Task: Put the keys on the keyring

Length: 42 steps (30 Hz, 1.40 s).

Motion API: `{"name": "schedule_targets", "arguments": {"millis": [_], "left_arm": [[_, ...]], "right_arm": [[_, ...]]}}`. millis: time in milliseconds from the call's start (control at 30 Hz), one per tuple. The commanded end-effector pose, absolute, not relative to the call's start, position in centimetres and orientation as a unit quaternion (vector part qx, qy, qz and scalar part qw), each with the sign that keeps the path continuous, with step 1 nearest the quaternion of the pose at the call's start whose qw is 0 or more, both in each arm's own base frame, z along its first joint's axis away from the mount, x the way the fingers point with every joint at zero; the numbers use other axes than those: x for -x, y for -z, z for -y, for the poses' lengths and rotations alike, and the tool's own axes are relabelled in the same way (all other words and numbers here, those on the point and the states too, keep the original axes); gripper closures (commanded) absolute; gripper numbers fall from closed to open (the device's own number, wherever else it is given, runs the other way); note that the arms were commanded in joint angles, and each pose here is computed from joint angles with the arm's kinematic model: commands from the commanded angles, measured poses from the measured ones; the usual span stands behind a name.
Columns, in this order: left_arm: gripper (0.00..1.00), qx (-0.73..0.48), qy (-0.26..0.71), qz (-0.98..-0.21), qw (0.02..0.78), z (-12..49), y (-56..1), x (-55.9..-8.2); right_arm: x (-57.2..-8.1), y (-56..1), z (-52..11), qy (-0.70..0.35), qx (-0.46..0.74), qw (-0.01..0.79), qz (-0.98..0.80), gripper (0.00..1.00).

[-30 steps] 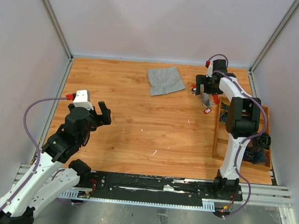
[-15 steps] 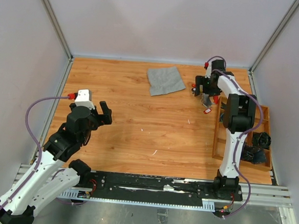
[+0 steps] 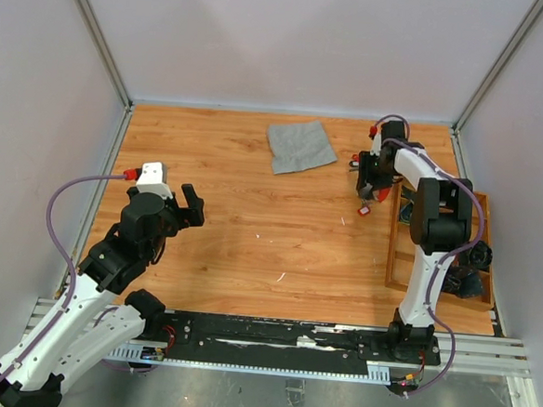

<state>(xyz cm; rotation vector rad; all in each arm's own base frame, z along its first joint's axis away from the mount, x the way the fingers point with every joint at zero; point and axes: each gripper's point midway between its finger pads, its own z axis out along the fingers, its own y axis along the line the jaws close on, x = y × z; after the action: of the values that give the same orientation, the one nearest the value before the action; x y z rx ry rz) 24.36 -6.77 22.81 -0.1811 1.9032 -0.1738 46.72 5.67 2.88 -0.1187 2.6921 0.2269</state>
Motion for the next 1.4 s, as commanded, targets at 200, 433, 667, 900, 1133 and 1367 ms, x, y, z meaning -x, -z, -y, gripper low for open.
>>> {"name": "schedule_targets", "arguments": {"millis": [200,433,667,900,1133,1367], "left_arm": [[0.0,0.072,0.087,-0.805,0.583,7.2,-23.4,-24.5],[0.0,0.071,0.089,-0.804,0.584,7.2,-23.4,-24.5],[0.0,0.07,0.092,-0.803,0.585,7.2,-23.5,-24.4],[0.0,0.071,0.093,-0.802,0.586,7.2,-23.6,-24.3],[0.0,0.07,0.093,-0.804,0.584,7.3,-23.4,-24.4],[0.0,0.062,0.098,-0.808,0.578,7.8,-23.1,-24.5]], "right_arm": [[-40.0,-1.5,-9.8,-0.05,0.099,0.176,-0.978,0.59],[-34.1,-0.9,-15.4,-0.06,0.185,0.156,-0.968,0.62],[-26.3,-1.7,-21.5,-0.099,0.294,0.139,-0.94,0.58],[-21.8,-6.5,-24.7,-0.19,0.348,0.189,-0.898,0.33],[-24.1,-8.1,-19.2,-0.116,0.253,0.24,-0.93,0.29],[-24.4,-4.9,-17.1,-0.09,0.227,0.183,-0.952,0.4]]}}
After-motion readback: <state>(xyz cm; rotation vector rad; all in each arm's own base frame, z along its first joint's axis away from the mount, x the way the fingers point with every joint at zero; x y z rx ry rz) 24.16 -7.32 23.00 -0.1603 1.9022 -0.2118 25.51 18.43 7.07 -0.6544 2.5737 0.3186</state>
